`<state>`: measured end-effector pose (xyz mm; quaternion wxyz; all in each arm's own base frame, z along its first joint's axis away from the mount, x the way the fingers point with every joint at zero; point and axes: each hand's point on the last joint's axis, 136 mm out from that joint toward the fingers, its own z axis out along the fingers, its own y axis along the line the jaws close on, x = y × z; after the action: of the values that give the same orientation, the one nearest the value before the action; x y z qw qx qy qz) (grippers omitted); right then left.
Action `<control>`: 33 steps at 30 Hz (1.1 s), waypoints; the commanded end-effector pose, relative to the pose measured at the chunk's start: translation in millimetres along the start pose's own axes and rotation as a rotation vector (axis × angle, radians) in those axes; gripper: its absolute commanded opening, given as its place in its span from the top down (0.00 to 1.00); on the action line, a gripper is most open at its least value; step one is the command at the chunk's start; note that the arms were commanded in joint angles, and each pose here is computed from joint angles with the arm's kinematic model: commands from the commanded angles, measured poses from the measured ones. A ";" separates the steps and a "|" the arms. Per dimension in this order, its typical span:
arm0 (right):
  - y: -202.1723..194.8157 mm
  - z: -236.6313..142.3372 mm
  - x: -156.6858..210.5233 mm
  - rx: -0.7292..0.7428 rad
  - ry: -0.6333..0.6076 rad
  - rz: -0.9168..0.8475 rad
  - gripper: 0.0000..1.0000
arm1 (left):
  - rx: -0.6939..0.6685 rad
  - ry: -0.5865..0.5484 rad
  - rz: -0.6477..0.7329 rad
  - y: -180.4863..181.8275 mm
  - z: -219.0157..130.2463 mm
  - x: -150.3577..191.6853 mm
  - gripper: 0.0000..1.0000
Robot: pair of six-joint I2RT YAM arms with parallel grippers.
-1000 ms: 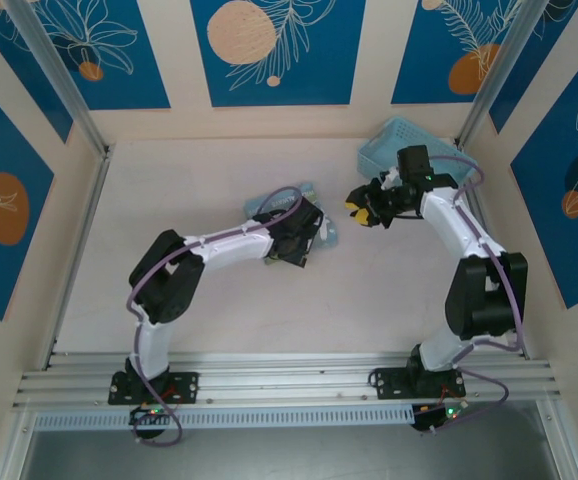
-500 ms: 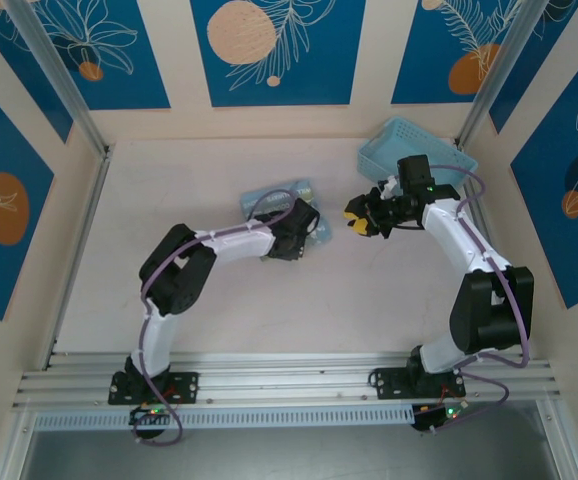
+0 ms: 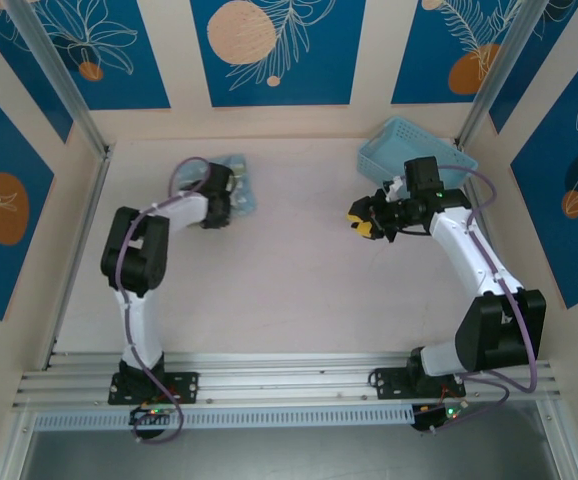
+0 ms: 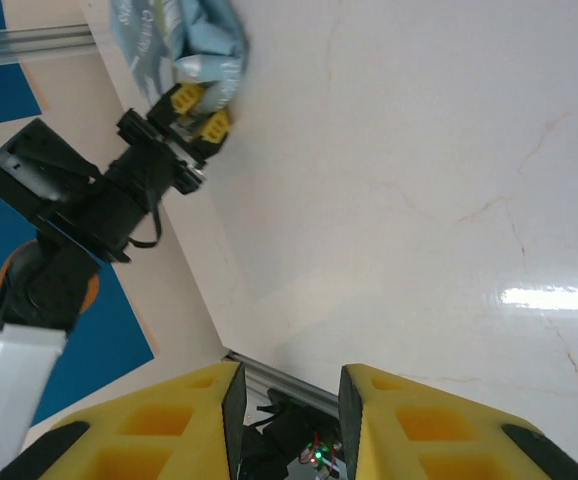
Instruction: Fold and stack the t-shirts
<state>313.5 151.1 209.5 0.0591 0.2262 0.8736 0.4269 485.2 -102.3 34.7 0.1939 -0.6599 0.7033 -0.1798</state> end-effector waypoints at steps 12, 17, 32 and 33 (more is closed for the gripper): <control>62.4 -28.2 20.2 -0.254 -0.086 -0.286 0.66 | -0.013 0.120 0.272 -28.8 35.5 -137.2 0.65; 85.2 -44.2 21.9 -0.350 -0.184 -0.384 0.61 | 0.075 0.179 0.294 -56.0 37.8 -137.9 0.58; 75.7 -25.3 18.9 -0.288 -0.150 -0.336 0.64 | 0.214 0.225 0.373 -75.5 -45.2 -91.6 0.55; 75.5 -24.8 19.1 -0.287 -0.147 -0.334 0.65 | 0.215 0.230 0.376 -76.7 -41.9 -91.3 0.59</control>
<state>315.7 179.9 289.6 0.2316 0.0933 0.8197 0.5154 533.9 -9.2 105.4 0.2111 -0.4860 0.8019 -0.2760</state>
